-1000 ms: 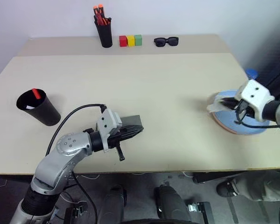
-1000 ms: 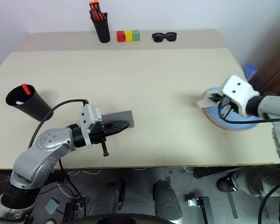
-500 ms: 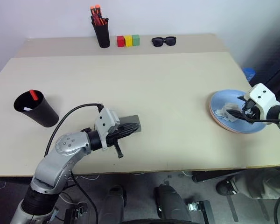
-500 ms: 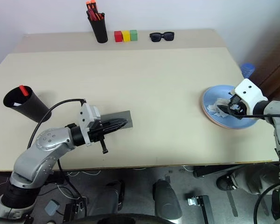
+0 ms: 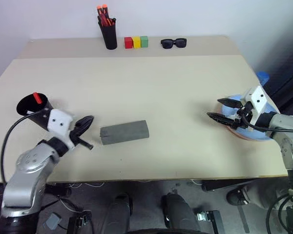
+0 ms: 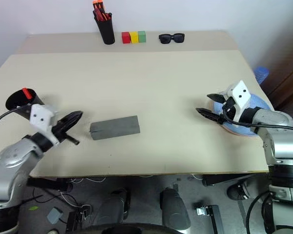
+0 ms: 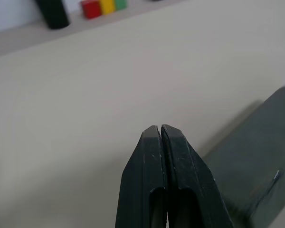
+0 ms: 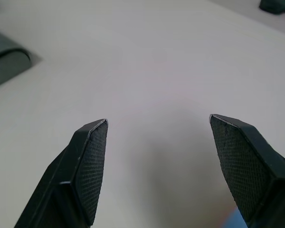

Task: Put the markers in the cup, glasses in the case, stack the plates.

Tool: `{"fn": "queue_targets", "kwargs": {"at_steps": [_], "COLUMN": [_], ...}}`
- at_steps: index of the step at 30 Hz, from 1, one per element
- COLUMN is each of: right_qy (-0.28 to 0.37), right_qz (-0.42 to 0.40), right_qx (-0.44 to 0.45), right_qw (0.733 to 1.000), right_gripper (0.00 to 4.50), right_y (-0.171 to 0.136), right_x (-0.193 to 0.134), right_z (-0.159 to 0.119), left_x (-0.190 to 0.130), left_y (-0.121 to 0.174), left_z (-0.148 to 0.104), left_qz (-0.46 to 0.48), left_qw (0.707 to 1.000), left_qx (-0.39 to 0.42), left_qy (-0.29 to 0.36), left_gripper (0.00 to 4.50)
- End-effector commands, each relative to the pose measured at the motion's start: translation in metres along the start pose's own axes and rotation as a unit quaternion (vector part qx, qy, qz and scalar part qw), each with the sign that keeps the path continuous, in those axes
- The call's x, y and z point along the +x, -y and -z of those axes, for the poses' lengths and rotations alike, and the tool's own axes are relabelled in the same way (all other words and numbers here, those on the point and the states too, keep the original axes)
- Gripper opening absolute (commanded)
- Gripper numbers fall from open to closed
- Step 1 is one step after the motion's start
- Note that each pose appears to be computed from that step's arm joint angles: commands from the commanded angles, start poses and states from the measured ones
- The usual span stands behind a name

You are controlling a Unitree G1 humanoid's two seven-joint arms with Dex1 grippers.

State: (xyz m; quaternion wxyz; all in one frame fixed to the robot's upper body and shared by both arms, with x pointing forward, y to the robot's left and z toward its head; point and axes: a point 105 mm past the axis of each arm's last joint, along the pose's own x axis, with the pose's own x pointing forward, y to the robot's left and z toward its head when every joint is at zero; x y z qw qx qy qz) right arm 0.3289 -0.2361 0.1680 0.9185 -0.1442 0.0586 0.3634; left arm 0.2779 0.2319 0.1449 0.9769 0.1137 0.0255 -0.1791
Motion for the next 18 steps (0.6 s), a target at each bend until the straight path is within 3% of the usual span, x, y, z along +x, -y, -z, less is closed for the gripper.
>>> {"fn": "queue_targets", "kwargs": {"at_steps": [1, 18], "right_qy": [0.021, -0.005], "right_qz": [0.005, -0.012], "right_qx": [-0.006, -0.044], "right_qw": [1.0, 0.999], "right_gripper": [3.47, 3.47], "right_y": [0.005, 0.008], "right_x": [-0.008, 0.003], "right_z": [-0.01, -0.007], "left_x": [-0.014, -0.02], "left_y": [-0.011, -0.008], "left_z": [-0.011, 0.0], "left_qz": [-0.024, -0.05], "left_qw": [0.999, 0.999], "left_qx": [0.021, 0.008], "left_qy": [0.019, 0.009], "left_gripper": [0.0, 0.0]}}
